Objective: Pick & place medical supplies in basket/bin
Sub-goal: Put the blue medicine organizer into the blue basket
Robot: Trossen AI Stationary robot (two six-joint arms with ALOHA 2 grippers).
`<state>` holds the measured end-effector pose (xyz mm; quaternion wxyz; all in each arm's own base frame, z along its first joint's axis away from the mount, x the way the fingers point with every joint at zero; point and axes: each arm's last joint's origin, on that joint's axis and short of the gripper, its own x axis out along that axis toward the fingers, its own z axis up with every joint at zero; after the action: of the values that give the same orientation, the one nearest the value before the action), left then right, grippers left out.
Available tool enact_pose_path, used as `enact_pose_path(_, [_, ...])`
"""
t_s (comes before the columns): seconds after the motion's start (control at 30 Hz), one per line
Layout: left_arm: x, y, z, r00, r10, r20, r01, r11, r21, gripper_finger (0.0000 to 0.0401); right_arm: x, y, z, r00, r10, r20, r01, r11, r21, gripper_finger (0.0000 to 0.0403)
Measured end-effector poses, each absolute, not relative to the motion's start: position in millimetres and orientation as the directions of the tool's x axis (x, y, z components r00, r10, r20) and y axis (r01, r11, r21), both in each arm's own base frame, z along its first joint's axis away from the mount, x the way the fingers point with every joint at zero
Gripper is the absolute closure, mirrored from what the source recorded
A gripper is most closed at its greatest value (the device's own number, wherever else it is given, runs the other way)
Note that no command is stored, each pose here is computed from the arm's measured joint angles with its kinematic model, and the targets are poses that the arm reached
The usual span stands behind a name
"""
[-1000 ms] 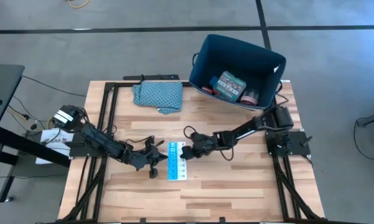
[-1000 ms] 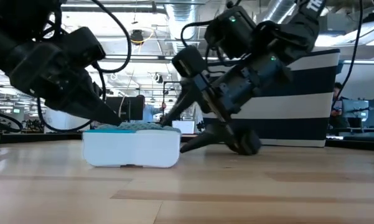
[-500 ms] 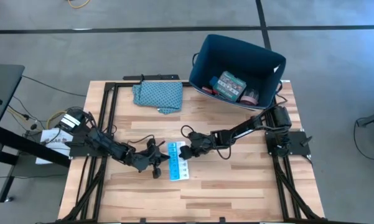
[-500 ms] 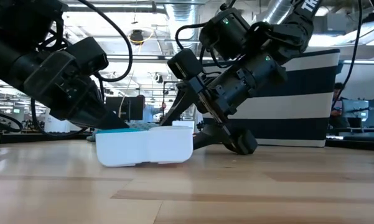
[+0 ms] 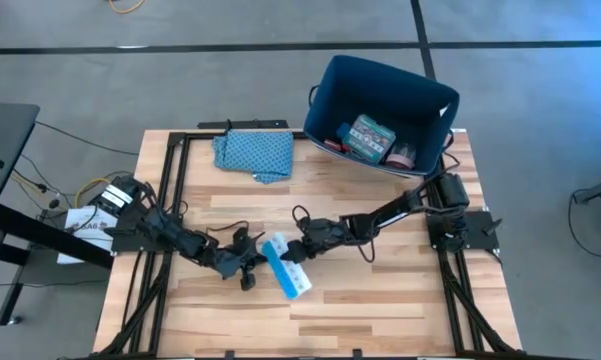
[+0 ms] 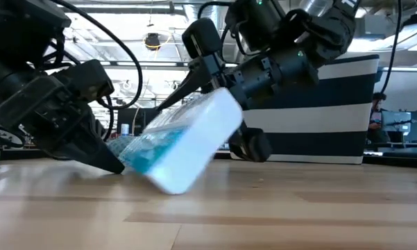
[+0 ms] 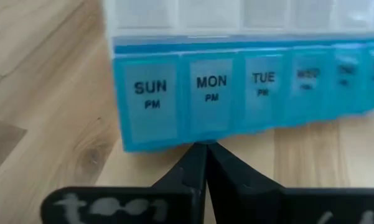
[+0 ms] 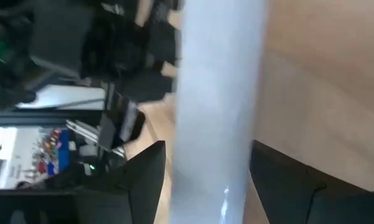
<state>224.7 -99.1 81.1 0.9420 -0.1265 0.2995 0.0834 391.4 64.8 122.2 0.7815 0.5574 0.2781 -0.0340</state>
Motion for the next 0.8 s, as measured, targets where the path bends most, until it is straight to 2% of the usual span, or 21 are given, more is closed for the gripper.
enact_pose_path(0.23, [228,-100,86,0.845,0.105,-0.524,-0.251,0.944,-0.215,0.0401,389,68,116,0.771,0.237,-0.591,0.434,0.483,0.761,0.0185])
enact_pose_path(0.63, [245,-109,101,0.882,0.072,-0.466,-0.172,0.969,-0.177,0.0401,393,67,121,0.805,0.236,-0.544,0.397,0.468,0.790,0.0185])
enact_pose_path(0.8, [245,-109,102,0.881,0.076,-0.467,-0.177,0.968,-0.176,0.0401,393,68,122,0.807,0.241,-0.539,0.383,0.481,0.789,0.0205])
